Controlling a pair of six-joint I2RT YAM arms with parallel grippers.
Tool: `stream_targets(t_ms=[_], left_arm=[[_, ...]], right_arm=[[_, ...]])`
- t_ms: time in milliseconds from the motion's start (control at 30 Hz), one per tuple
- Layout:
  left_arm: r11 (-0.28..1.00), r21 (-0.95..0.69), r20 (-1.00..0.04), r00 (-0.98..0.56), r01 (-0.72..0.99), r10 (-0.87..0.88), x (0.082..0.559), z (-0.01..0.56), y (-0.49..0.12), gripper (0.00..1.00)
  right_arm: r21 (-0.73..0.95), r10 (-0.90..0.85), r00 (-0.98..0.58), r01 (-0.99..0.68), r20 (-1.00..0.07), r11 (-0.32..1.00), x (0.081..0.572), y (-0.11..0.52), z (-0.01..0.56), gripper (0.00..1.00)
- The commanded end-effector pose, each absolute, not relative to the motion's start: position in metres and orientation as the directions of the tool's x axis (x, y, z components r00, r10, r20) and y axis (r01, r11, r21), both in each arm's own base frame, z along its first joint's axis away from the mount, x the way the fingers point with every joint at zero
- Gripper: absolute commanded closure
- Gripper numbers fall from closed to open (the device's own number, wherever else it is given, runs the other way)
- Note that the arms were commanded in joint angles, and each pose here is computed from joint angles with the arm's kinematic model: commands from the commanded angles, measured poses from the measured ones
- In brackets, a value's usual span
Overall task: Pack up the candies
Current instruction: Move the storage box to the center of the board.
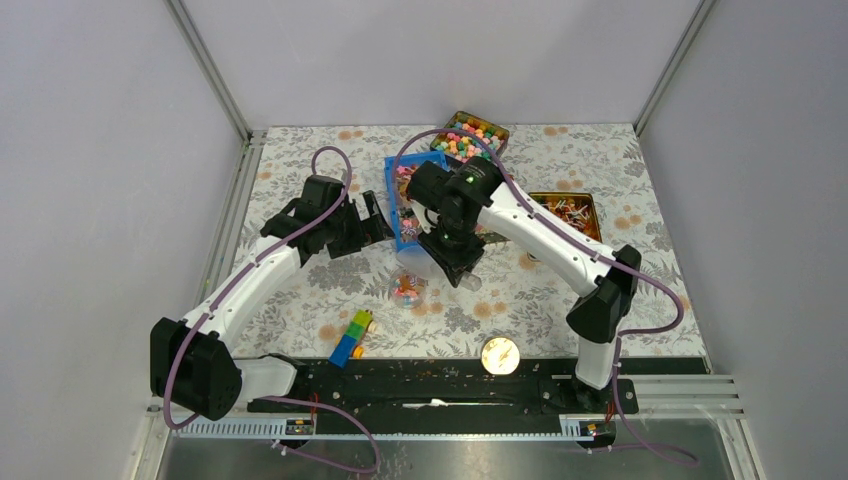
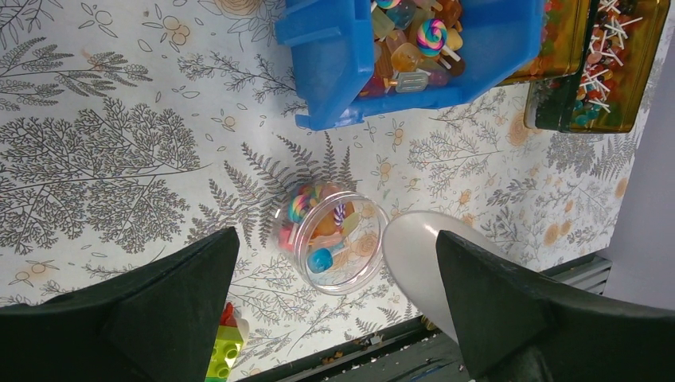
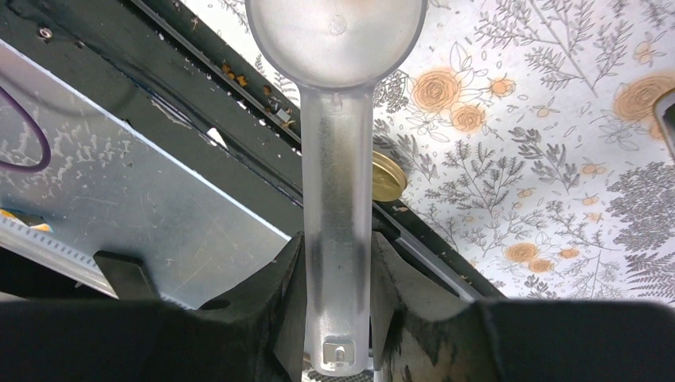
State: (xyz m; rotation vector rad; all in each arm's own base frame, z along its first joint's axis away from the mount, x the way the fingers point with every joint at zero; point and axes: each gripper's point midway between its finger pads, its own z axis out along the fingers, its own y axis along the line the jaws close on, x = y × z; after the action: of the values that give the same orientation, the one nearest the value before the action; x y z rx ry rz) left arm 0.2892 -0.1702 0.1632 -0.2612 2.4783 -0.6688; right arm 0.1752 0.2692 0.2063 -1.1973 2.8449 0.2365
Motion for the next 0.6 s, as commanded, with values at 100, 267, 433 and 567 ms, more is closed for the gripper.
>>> stream_targets(t_ms=[100,267,433,567], left_arm=[[0.808,-0.588,-0.498,-0.795,0.016,-0.346,0.308,0.189,-0.186,0.02],[0.802,-0.597,-0.482,-0.809,0.021,-0.337,0.314,0.187,-0.192,0.04],[0.805,-0.592,-0.477,-0.815,0.021,-0.33,0.32,0.185,-0.194,0.04],[0.81,-0.587,-0.46,-0.828,0.013,-0.321,0.328,0.181,-0.198,0.05]], right_arm=[[0.065,-0.654,-0.727,-0.678,-0.209,0.733,0.205,0.251,0.231,1.0],[0.034,-0.602,-0.763,-0.625,-0.233,0.78,0.228,0.239,0.233,1.0],[-0.042,-0.554,-0.791,-0.564,-0.259,0.825,0.251,0.224,0.237,1.0],[-0.024,-0.523,-0.809,-0.537,-0.269,0.843,0.258,0.227,0.238,1.0]])
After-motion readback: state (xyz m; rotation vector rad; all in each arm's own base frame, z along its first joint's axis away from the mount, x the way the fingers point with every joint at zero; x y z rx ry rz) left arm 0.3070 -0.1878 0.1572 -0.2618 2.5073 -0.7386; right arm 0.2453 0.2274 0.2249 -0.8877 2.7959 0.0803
